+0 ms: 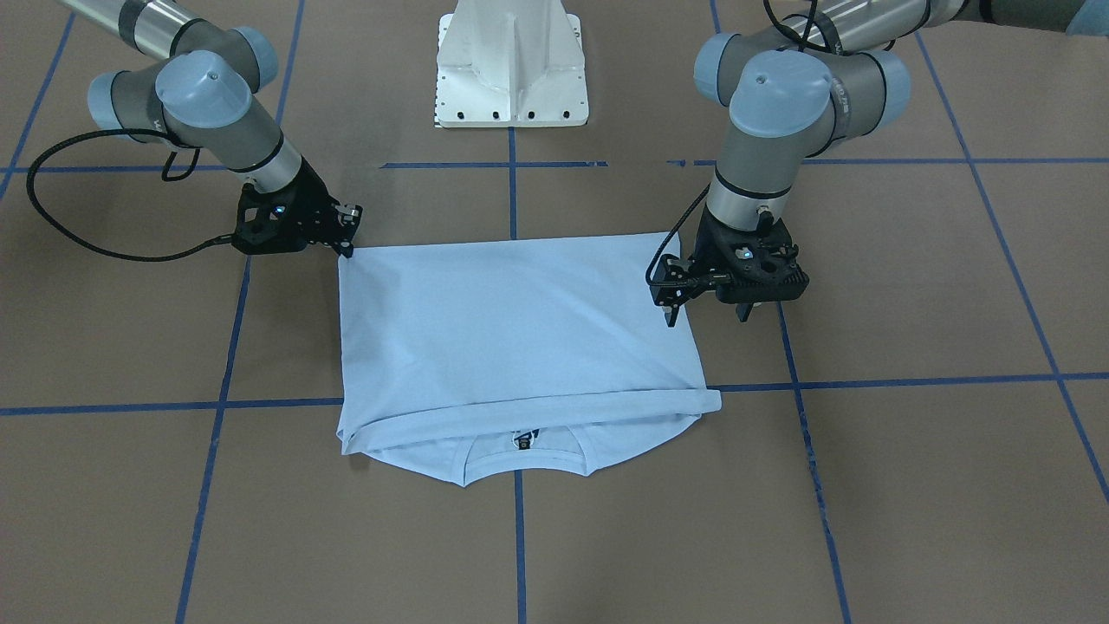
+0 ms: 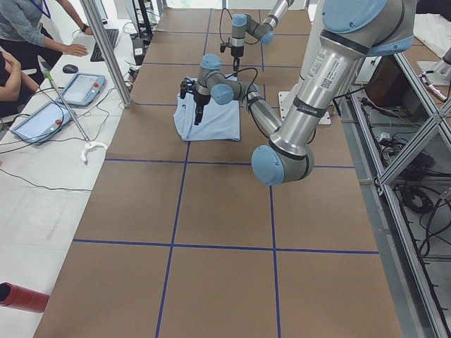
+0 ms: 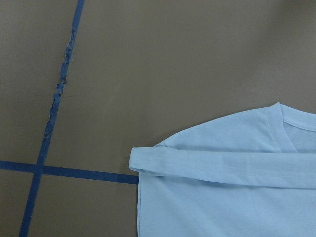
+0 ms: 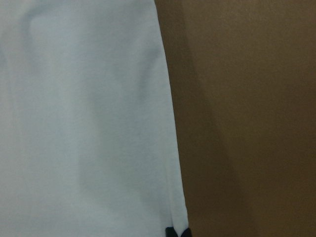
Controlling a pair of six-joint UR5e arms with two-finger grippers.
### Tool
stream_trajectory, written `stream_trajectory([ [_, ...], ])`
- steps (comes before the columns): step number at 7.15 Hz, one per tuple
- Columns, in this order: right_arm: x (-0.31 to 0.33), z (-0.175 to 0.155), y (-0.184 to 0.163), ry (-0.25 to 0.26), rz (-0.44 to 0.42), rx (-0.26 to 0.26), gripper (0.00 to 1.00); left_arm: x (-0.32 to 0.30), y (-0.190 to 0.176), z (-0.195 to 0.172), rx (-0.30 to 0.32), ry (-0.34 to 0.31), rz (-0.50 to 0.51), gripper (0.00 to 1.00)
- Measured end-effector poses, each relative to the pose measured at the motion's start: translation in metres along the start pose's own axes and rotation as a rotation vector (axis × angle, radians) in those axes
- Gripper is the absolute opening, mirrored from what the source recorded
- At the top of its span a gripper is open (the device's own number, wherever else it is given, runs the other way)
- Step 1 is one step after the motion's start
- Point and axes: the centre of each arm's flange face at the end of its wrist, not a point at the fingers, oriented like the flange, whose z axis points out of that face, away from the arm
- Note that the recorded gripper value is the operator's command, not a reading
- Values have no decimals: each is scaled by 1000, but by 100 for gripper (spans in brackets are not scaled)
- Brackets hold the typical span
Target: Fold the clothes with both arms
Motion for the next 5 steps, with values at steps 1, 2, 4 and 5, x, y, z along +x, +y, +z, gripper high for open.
stream_trajectory([
  [1, 11, -11, 29, 0, -21, -29, 0, -1, 1, -3, -1, 2, 23, 100],
  [2, 22, -21, 60, 6, -44, -64, 0, -4, 4, -10, 1, 8, 52, 100],
  [4, 52, -34, 127, 47, -93, -171, 0, -9, 12, -26, 12, 30, 61, 100],
  [5, 58, -32, 160, 67, -105, -234, 0, -8, 15, -29, 13, 39, 41, 100],
])
